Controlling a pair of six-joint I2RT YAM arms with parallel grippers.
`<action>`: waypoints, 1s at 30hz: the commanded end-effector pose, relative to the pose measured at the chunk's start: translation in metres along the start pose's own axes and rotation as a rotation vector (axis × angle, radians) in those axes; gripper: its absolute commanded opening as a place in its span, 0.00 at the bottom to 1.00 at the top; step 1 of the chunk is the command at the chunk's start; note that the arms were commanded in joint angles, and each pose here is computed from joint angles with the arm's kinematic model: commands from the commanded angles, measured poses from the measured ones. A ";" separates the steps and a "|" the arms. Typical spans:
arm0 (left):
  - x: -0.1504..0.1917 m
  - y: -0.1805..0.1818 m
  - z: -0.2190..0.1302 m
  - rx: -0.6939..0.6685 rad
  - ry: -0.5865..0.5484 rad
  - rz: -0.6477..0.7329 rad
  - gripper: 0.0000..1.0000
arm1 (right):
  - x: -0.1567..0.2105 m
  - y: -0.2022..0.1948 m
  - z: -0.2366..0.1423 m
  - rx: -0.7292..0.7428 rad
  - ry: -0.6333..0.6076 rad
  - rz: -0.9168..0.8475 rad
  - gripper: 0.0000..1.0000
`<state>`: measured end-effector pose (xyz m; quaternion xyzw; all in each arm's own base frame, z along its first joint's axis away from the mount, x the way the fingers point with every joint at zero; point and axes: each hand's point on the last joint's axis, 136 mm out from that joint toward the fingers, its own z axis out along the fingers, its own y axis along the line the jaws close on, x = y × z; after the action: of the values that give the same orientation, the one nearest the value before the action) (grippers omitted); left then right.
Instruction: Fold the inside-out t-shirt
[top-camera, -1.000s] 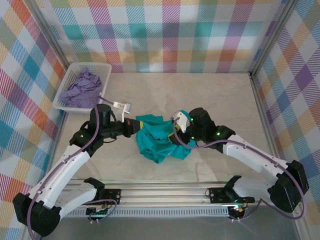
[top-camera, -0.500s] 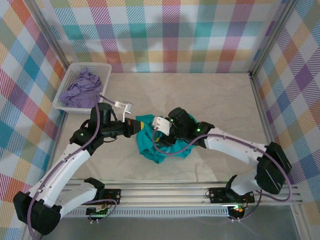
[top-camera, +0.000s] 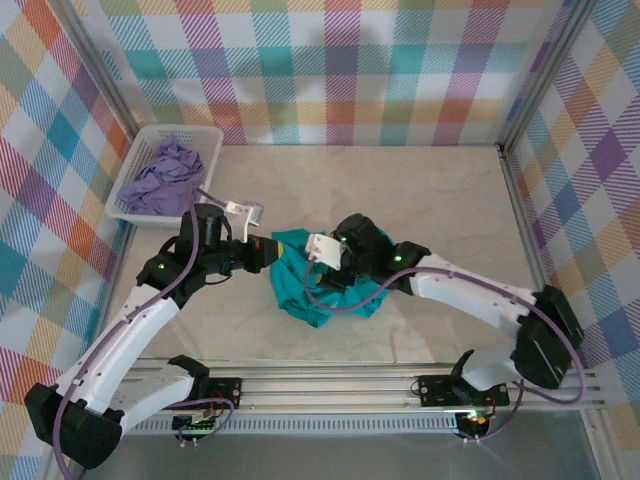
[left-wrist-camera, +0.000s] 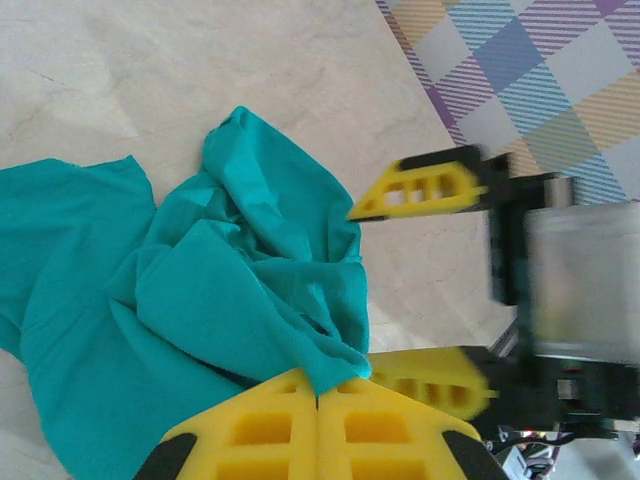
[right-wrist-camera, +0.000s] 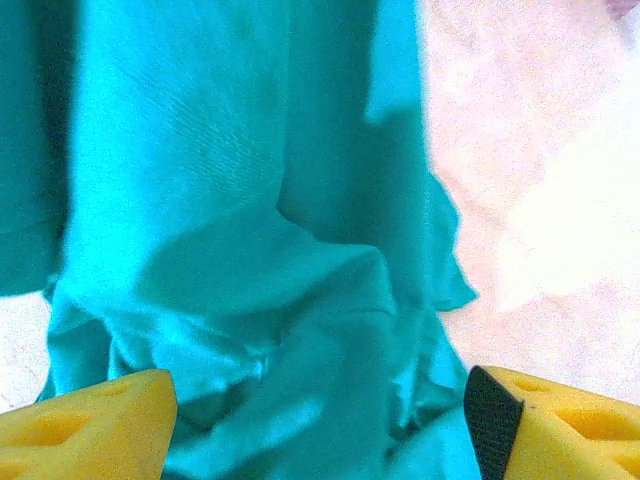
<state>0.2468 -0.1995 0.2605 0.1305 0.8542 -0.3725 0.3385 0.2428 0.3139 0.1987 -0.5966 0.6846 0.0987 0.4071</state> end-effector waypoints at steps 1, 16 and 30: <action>-0.010 -0.005 -0.008 -0.003 -0.023 0.032 0.00 | -0.002 0.012 -0.006 -0.054 -0.015 -0.062 0.77; -0.006 0.032 -0.015 -0.212 -0.039 0.004 0.00 | -0.026 0.025 0.027 -0.322 -0.083 0.155 0.06; -0.010 0.031 -0.032 -0.299 -0.224 0.122 0.46 | -0.064 0.002 -0.034 -0.711 -0.347 0.814 0.00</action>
<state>0.2747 -0.1413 0.2365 0.0514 0.8884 -0.1734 0.4220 0.2262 0.3374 0.2430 -0.3913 0.7190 0.5174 0.2493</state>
